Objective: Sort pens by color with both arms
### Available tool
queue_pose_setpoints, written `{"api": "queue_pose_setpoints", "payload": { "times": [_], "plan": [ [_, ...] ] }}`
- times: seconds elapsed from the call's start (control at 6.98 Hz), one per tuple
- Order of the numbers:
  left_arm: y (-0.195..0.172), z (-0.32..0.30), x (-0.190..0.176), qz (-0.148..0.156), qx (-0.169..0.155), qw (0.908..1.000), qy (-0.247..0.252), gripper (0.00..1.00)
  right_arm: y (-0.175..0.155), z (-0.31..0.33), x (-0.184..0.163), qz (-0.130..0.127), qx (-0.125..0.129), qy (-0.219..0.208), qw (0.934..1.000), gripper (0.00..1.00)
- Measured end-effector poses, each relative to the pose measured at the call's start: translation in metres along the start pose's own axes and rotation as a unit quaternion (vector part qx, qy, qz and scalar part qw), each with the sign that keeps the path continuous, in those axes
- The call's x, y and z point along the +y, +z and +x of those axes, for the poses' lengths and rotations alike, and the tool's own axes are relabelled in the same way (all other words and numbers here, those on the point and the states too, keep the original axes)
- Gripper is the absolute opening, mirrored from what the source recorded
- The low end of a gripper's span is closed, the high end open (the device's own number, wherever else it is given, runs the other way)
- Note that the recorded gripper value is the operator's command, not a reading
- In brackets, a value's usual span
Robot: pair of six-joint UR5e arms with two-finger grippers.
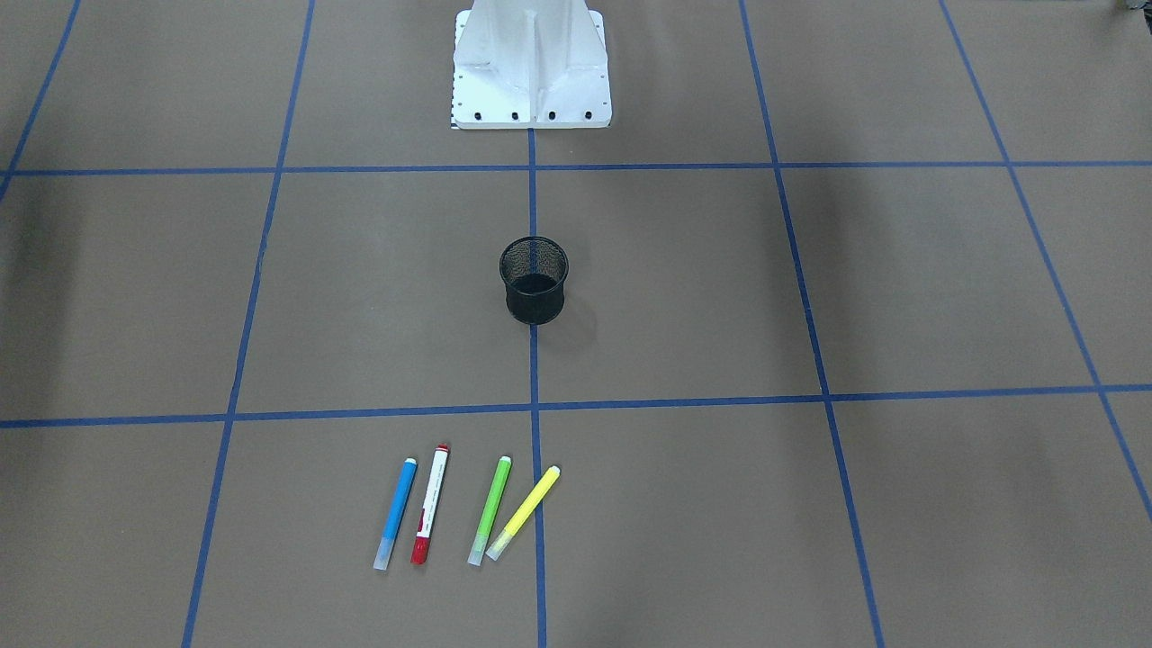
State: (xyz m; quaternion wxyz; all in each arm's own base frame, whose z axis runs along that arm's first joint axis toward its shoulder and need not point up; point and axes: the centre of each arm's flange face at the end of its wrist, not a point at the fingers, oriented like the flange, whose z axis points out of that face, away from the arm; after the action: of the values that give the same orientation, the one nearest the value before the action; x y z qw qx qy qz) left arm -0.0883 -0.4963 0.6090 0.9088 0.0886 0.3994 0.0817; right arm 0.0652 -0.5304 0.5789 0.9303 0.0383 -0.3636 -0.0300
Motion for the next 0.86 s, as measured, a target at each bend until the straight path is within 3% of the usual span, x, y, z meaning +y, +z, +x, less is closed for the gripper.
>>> {"api": "queue_pose_setpoints", "payload": {
  "times": [0.86],
  "plan": [
    [0.0033, -0.0029, 0.0065, -0.004, 0.001, 1.0000, -0.005, 1.00, 0.0012, 0.0003, 0.0018, -0.001, -0.001, 0.000, 1.0000, 1.00]
  ]
}}
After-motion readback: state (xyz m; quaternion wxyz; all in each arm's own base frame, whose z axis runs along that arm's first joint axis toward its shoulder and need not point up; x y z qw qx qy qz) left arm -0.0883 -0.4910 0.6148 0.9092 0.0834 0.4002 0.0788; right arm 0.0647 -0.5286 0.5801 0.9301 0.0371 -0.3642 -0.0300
